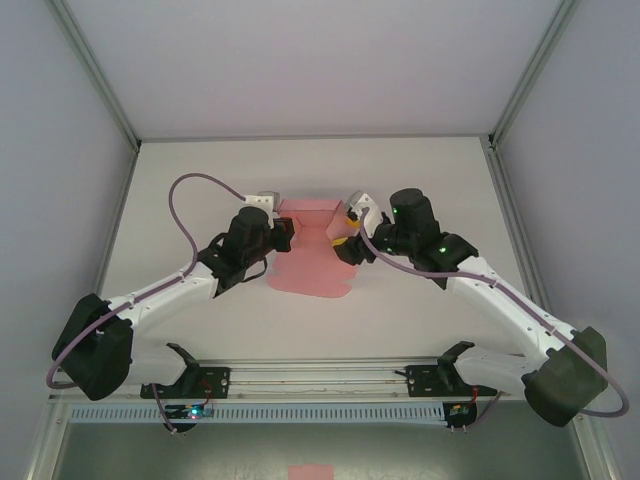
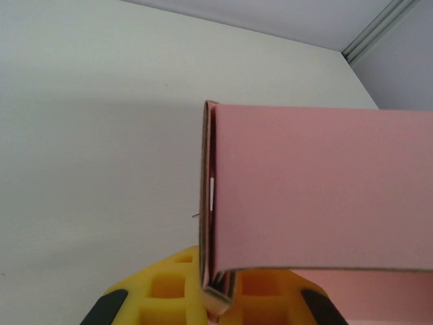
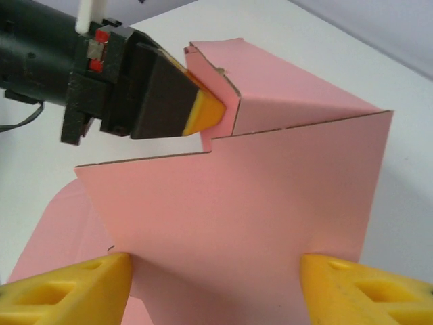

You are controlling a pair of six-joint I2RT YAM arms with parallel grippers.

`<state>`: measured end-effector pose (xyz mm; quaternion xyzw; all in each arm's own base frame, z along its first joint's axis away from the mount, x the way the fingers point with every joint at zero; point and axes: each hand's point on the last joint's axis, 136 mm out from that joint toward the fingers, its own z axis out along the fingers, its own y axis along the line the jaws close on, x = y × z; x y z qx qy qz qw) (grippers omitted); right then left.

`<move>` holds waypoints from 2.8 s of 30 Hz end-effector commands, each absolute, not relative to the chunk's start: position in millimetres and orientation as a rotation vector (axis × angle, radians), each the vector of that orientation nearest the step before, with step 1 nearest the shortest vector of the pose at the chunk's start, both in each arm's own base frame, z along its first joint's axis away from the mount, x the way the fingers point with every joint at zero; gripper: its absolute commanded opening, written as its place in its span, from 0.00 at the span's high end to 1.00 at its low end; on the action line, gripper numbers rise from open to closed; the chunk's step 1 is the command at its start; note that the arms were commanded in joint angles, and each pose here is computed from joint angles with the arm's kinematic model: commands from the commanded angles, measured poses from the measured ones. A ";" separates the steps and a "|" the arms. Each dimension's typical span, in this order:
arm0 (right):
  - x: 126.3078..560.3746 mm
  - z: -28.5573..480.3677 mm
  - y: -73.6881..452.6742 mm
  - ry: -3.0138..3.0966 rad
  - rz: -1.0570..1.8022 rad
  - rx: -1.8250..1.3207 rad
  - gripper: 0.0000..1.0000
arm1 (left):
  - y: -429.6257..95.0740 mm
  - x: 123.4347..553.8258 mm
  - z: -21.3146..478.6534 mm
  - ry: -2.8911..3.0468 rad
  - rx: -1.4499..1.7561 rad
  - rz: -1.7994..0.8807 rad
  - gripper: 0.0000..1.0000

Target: Assemble paper box

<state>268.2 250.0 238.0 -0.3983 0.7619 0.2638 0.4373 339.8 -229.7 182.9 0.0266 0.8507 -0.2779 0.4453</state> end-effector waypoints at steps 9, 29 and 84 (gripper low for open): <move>314.5 231.4 255.2 1.854 0.439 -0.907 0.36 | -268.0 316.6 234.2 1.963 0.264 -0.929 1.00; 358.3 223.8 237.6 1.809 -0.085 -0.685 0.94 | -277.8 319.4 250.5 1.934 0.249 -0.937 1.00; 314.0 327.8 183.6 1.610 0.265 -0.384 0.15 | -207.3 386.8 177.3 2.197 -0.573 -0.300 1.00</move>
